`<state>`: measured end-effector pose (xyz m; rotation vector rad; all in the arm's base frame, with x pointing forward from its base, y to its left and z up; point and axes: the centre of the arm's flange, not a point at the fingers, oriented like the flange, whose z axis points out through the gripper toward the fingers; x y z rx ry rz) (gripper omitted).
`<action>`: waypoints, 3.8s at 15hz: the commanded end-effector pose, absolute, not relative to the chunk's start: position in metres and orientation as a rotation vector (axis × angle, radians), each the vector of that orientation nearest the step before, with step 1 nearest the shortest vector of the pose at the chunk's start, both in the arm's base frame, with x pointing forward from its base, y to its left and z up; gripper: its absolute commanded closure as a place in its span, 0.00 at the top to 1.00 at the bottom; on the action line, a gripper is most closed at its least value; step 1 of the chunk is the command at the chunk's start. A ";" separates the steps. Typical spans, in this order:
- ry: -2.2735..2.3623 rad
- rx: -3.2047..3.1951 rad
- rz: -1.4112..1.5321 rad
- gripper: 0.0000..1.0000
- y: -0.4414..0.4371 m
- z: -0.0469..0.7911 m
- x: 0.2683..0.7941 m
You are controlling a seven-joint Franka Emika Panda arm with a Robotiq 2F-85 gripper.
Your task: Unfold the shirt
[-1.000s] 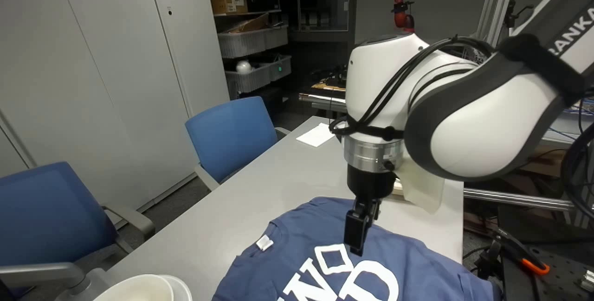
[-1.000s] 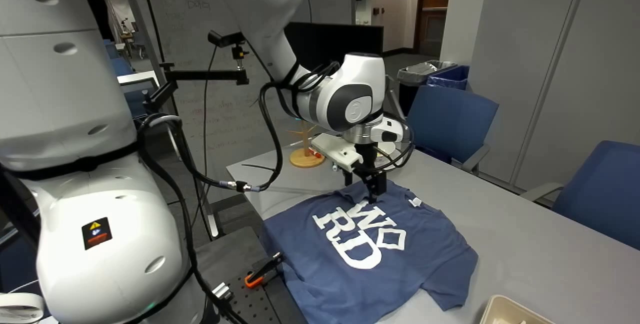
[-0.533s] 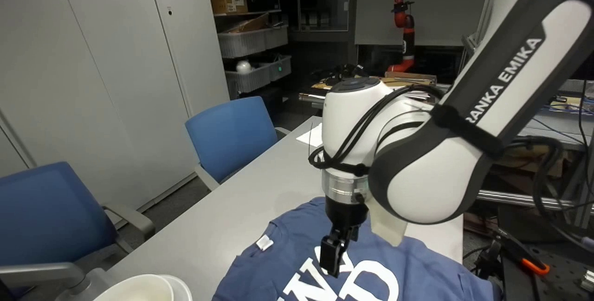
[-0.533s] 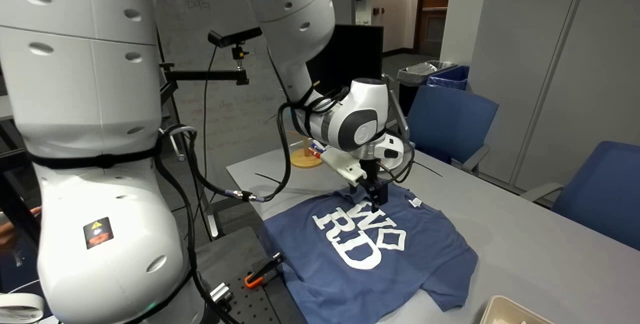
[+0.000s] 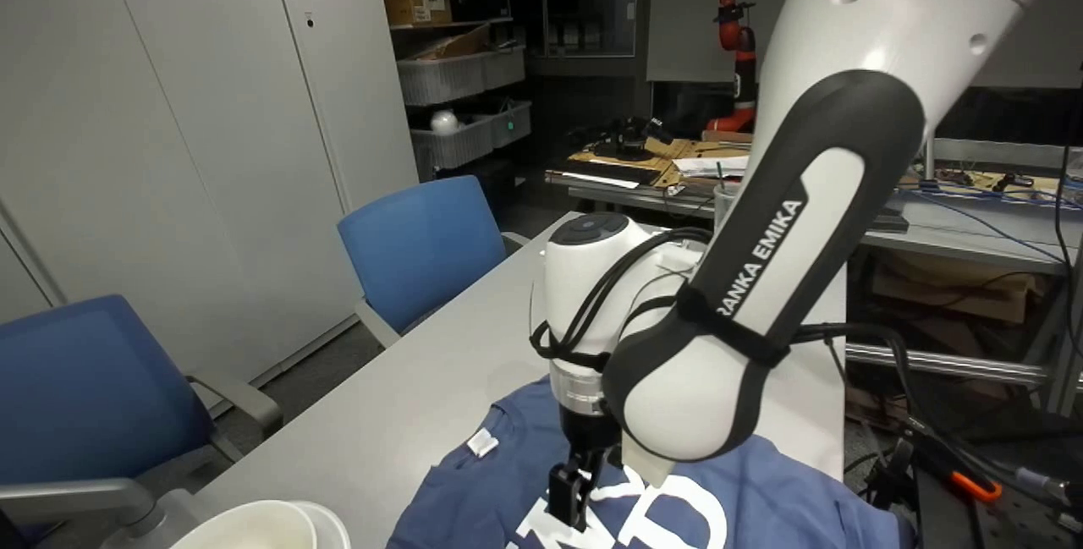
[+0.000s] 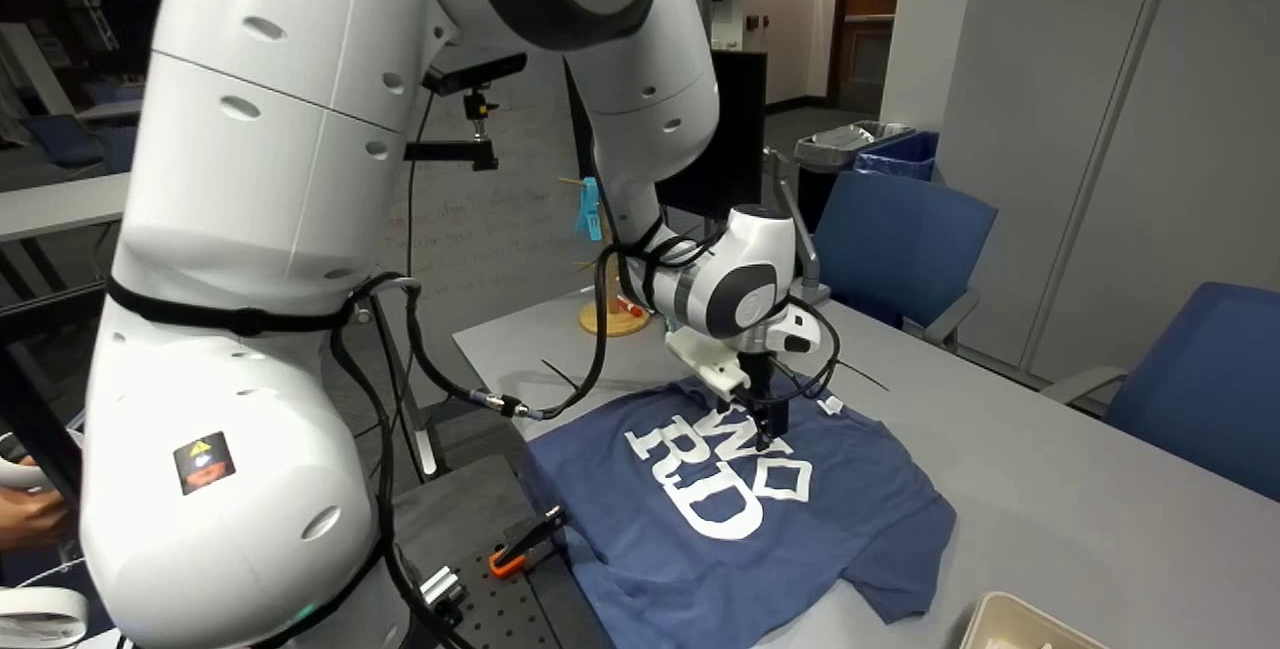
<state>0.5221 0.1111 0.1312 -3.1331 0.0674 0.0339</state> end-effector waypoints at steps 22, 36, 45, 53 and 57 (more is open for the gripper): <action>0.343 -3.146 -0.004 1.00 0.046 0.075 0.677; 0.356 -3.155 0.098 1.00 0.061 0.127 0.616; 0.390 -3.154 0.243 1.00 0.053 0.088 0.563; 0.389 -3.143 0.224 1.00 0.056 0.069 0.586; 0.390 -3.138 0.200 1.00 0.059 0.064 0.610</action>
